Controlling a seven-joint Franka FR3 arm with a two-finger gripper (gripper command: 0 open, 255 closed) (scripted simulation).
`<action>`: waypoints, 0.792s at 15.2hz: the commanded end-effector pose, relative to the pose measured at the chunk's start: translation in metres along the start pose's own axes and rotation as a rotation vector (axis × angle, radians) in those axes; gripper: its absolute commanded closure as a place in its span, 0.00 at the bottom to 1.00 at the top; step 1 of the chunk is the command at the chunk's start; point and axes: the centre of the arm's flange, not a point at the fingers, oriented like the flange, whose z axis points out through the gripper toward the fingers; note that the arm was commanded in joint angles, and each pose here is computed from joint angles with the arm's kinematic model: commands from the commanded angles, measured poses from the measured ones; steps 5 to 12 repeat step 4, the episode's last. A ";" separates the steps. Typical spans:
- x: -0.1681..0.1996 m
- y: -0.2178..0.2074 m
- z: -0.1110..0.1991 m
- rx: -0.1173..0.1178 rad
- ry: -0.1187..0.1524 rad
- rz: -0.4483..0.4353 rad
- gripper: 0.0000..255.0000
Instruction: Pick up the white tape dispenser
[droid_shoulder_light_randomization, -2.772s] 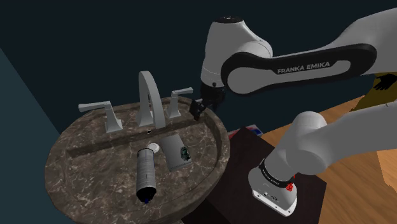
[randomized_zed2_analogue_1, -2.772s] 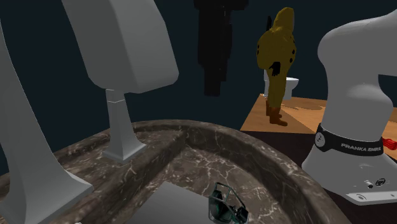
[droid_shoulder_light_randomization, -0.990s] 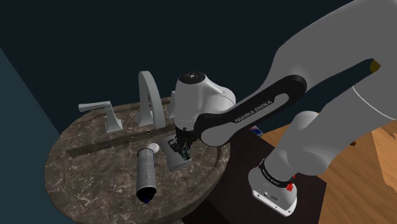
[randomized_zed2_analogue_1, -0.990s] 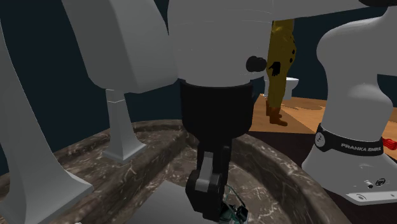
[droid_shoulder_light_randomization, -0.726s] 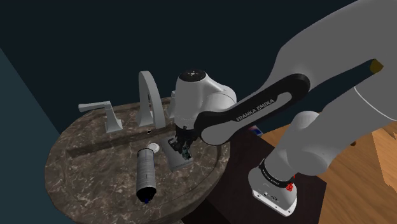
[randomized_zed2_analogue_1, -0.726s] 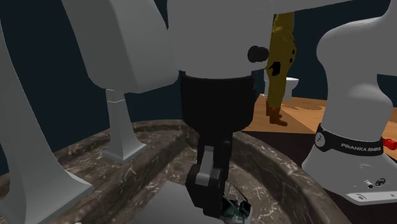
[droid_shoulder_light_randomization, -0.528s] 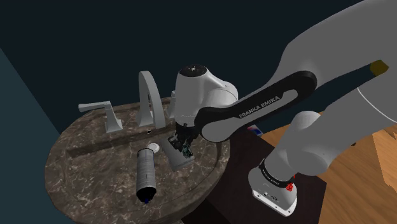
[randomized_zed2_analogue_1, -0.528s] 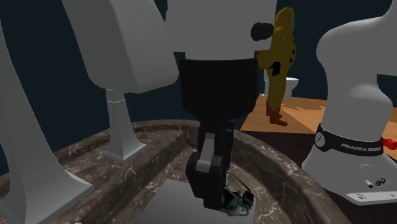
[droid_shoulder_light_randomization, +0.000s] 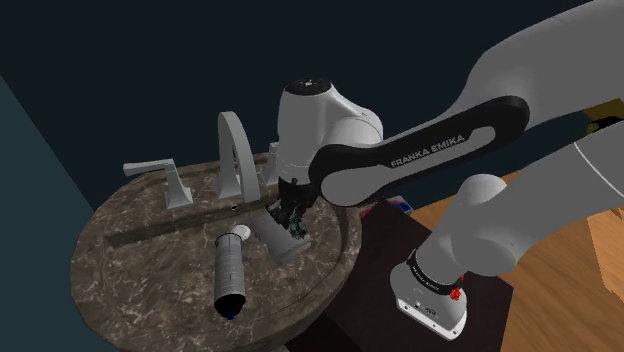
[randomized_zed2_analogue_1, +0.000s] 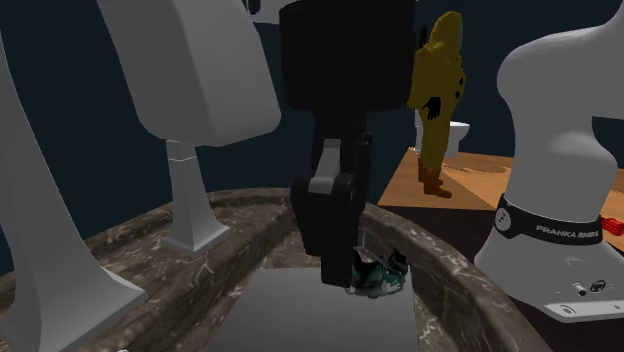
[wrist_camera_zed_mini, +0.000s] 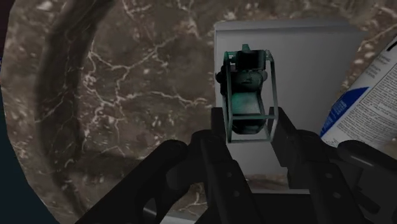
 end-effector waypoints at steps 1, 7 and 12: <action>0.000 -0.001 -0.012 0.000 0.000 0.000 1.00; 0.000 -0.001 -0.018 0.000 0.000 0.000 1.00; 0.000 -0.001 -0.018 0.000 0.000 0.000 1.00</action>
